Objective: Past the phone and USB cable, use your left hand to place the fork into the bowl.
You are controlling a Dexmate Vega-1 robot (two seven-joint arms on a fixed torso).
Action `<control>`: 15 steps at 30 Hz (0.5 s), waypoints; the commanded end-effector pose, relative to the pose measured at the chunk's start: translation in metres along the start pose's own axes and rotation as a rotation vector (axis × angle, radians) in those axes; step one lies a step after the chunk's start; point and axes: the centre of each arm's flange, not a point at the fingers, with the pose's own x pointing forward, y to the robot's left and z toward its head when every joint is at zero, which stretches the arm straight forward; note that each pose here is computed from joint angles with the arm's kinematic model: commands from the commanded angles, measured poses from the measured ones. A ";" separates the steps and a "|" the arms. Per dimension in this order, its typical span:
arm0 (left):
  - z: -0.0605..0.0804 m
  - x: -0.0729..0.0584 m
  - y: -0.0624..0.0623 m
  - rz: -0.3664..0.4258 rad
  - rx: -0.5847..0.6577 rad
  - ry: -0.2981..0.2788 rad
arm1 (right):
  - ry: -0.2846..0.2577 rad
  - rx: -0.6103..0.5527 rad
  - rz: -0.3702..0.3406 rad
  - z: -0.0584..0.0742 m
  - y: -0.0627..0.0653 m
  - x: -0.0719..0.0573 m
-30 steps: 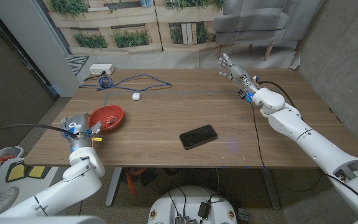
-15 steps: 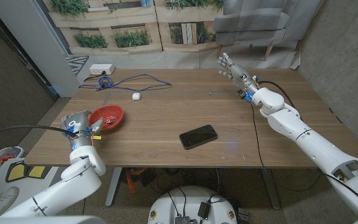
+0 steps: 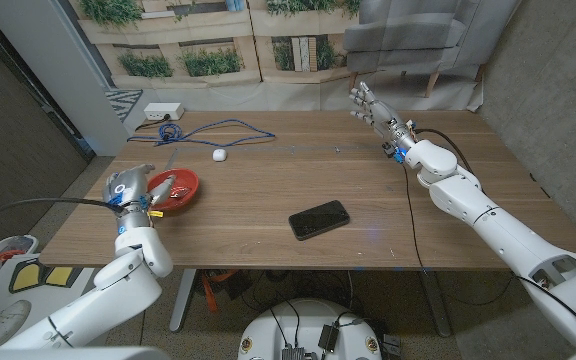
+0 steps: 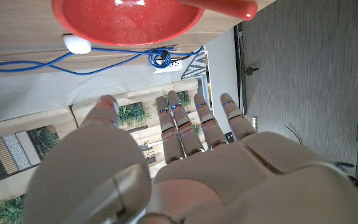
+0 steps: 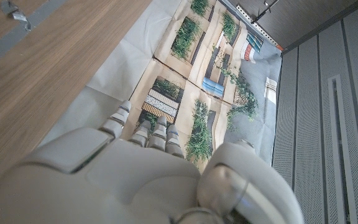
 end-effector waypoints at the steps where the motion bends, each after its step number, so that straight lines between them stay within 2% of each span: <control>1: 0.024 -0.001 0.015 0.056 -0.078 -0.093 | 0.004 -0.004 0.019 0.000 -0.003 -0.002; 15: 0.044 0.007 0.019 0.078 -0.178 -0.175 | 0.004 -0.004 0.009 0.001 -0.001 -0.003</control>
